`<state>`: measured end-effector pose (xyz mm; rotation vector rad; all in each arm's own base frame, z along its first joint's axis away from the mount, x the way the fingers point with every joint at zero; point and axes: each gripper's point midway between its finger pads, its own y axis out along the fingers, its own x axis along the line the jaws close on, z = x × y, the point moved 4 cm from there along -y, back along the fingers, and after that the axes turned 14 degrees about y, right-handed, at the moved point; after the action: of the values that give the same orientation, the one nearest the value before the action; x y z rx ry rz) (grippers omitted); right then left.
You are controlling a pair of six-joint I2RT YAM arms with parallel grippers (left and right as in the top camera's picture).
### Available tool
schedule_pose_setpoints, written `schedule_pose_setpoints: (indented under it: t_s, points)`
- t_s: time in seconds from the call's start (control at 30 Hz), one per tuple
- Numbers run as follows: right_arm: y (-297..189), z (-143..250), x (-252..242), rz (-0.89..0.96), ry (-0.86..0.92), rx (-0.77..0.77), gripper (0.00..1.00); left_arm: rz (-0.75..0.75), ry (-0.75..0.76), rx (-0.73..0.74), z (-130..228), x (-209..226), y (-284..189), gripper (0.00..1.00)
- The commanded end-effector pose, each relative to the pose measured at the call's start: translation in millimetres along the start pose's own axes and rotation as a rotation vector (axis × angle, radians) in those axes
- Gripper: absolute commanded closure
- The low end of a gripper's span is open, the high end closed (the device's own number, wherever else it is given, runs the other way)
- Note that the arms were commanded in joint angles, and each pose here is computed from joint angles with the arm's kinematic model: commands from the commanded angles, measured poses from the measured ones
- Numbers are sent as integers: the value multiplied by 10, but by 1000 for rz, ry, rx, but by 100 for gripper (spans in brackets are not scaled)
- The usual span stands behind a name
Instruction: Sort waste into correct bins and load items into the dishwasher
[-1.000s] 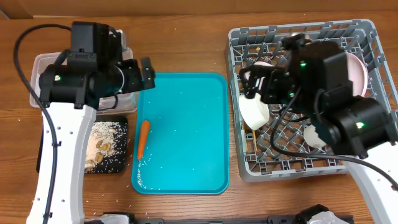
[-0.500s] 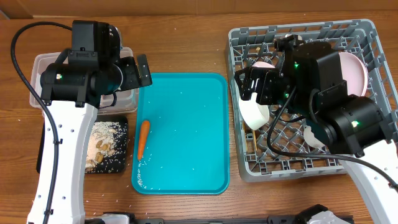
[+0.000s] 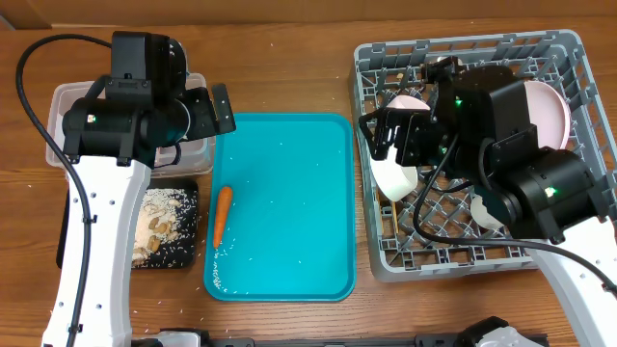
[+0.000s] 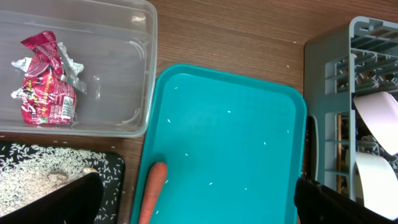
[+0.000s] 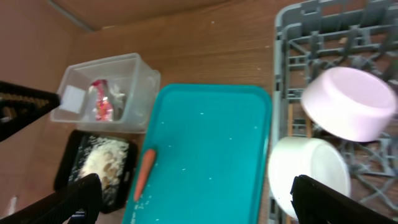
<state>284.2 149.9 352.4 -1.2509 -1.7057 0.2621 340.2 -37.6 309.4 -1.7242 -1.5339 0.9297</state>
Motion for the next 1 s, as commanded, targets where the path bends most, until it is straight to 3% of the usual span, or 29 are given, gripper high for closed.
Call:
schedule_pose_setpoints:
  t_s: [0.0,0.2,0.37,0.73,0.97]
  points:
    - [-66,-133,-103,86,-67,-93,0,-14,-6,-10,-45,14,-2,0]
    - [-178,-338,-99,101,-322,-276,0,-14,-6,-10,-45,14,-2,0]
    - [-343,-304,-317,33,-315,-468,0,-14,-6,-10,-45,14,-2,0]
    - [-282,591,-1483,47,-242,-606,0,-14,-6,-10,-45,14,-2,0]
    - [-222,936,-1845,63,-227,-689,0,-14,-6,-10,-45,14,-2,0]
